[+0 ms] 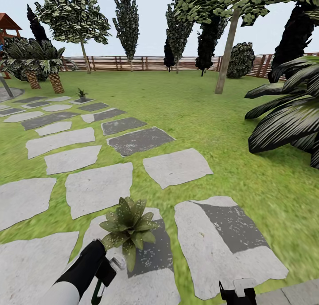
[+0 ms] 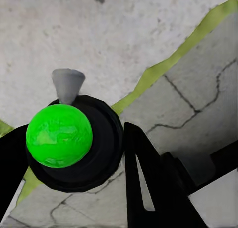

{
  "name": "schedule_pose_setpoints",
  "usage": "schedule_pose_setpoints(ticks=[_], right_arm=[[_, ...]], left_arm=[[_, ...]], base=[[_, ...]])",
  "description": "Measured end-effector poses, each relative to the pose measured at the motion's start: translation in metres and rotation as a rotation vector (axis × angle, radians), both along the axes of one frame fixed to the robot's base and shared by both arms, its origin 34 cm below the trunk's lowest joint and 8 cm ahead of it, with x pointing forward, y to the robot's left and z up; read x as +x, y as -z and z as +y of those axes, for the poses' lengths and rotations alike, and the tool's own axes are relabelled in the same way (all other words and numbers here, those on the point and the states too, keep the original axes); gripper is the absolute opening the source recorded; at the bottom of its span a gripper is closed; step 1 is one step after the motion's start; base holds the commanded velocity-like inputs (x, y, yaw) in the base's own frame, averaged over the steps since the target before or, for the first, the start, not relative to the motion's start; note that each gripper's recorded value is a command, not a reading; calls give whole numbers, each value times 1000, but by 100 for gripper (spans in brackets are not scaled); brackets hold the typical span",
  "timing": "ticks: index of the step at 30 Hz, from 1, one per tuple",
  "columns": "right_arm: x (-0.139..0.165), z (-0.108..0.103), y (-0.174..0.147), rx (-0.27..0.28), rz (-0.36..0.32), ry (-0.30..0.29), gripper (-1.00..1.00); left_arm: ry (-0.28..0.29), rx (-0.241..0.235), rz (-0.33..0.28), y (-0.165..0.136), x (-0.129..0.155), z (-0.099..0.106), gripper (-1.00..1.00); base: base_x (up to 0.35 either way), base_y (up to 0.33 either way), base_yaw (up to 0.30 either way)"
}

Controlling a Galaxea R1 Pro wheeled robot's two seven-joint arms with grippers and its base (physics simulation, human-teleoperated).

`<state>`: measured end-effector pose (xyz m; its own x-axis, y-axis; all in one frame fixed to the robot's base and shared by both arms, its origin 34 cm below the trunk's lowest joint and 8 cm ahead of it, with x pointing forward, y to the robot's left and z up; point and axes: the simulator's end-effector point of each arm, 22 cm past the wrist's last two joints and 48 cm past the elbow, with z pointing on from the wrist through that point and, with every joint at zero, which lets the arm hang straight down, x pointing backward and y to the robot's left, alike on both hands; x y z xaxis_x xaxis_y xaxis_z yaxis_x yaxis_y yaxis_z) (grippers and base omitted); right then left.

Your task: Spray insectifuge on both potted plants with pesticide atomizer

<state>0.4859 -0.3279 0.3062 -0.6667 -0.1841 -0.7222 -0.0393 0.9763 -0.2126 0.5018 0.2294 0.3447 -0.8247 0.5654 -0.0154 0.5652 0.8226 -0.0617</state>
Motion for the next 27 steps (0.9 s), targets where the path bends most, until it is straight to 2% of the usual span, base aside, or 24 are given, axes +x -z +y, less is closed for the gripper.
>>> schedule_pose_setpoints(ticks=[3, 5, 7, 11, 15, 18, 21, 24, 27], right_arm=[[0, 0, 0, 0, 0, 0, 100], [0, 0, 0, 0, 0, 0, 100], [0, 0, 0, 0, 0, 0, 100], [0, -1, 0, -1, -1, 1, 100], [0, 0, 0, -1, 0, 1, 100], [0, 0, 0, -1, 0, 1, 100], [0, 0, 0, -1, 0, 1, 100], [0, 0, 0, -1, 0, 1, 100], [0, 0, 0, -1, -1, 1, 100]], left_arm=[[-3, 23, 8, 4, -6, 21, -100], [-9, 24, 43, 11, -20, 26, -100], [-6, 16, 74, 17, -31, 21, -100], [-10, 3, 56, 11, -18, 9, -100], [-13, -3, 9, -1, 3, 4, -100], [-3, -20, 33, 6, -9, -4, -100], [10, -23, 97, 19, -36, -8, -100], [13, -25, 112, 22, -41, -9, -100], [7, -36, 62, 9, -17, -17, -100]], base=[[0, 0, 0], [0, 0, 0], [0, 0, 0], [0, 0, 0], [0, 0, 0], [0, 0, 0], [0, 0, 0], [0, 0, 0], [0, 0, 0]])
